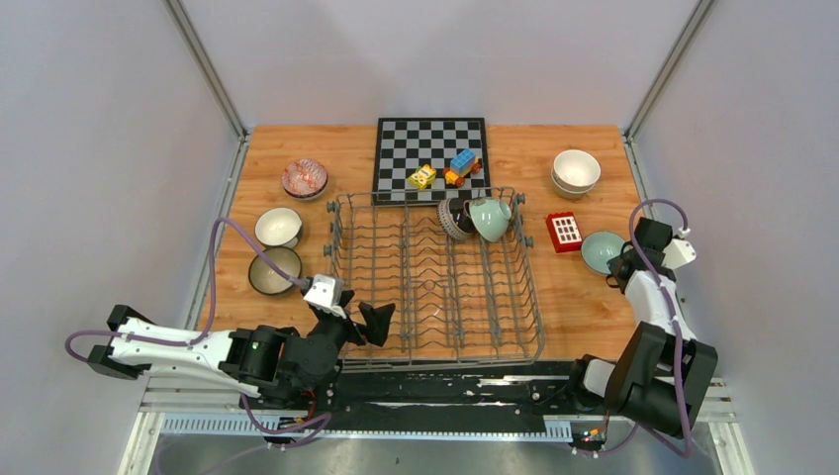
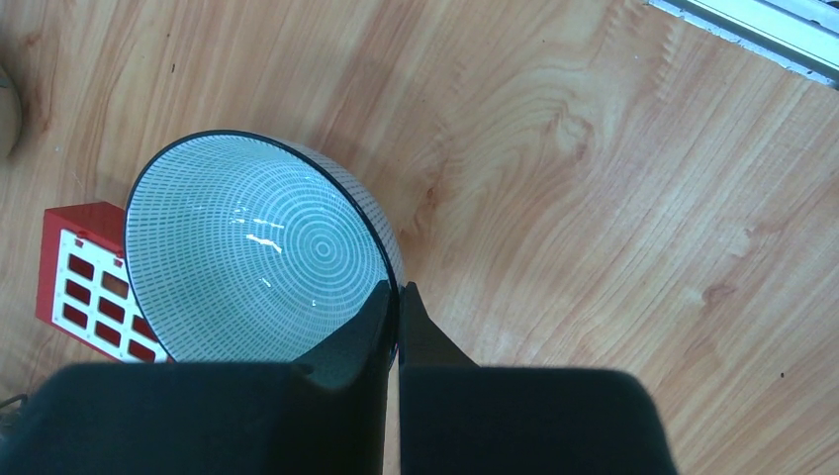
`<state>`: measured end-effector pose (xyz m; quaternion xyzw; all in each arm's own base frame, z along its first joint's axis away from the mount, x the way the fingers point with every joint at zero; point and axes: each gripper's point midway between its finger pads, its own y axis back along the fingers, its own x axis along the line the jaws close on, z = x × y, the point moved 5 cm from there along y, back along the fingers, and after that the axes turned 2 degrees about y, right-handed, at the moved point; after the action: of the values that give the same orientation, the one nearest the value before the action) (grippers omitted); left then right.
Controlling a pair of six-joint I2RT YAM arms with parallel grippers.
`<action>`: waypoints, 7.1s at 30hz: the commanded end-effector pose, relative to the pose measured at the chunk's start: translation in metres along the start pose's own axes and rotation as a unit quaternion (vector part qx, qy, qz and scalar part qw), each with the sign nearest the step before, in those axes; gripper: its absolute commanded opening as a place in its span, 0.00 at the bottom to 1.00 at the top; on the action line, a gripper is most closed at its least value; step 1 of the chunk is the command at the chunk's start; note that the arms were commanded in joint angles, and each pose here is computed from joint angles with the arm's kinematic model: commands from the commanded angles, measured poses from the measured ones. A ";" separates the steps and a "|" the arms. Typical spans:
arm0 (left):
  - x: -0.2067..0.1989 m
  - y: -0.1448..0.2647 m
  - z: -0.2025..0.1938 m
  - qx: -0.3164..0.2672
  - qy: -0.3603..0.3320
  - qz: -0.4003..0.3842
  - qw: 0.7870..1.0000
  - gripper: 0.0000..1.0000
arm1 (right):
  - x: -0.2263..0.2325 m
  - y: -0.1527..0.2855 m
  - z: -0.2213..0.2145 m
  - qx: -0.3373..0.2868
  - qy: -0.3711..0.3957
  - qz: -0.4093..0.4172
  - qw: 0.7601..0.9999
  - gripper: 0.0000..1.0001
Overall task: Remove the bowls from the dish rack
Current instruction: Place the bowl at the center of the board, then pick up the bowl from the dish rack.
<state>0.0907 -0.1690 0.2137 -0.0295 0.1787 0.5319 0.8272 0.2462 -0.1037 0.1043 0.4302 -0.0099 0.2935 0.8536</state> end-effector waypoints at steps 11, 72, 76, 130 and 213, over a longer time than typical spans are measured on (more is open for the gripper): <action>-0.008 0.002 0.007 0.002 0.044 -0.007 0.999 1.00 | -0.003 0.008 0.007 -0.014 -0.005 0.004 1.000 0.53; -0.078 -0.268 -0.012 0.151 0.392 -0.162 0.893 0.89 | 0.226 0.125 -0.087 0.066 0.272 0.420 0.863 0.63; -0.071 -0.277 -0.020 0.139 0.397 -0.124 0.899 0.81 | 0.227 0.111 -0.084 0.075 0.251 0.406 0.875 0.62; -0.076 -0.310 -0.064 0.124 0.291 -0.049 0.947 0.68 | 0.234 0.083 -0.089 0.166 0.192 0.425 0.869 0.62; -0.112 -0.341 -0.050 0.029 0.215 -0.179 0.960 0.00 | 0.226 0.078 -0.093 0.192 0.217 0.417 0.862 0.47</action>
<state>0.3322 -0.4252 0.1267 -0.0957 0.3850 0.3675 0.8412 0.3820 0.1087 0.1643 0.4467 0.0310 0.7047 0.5503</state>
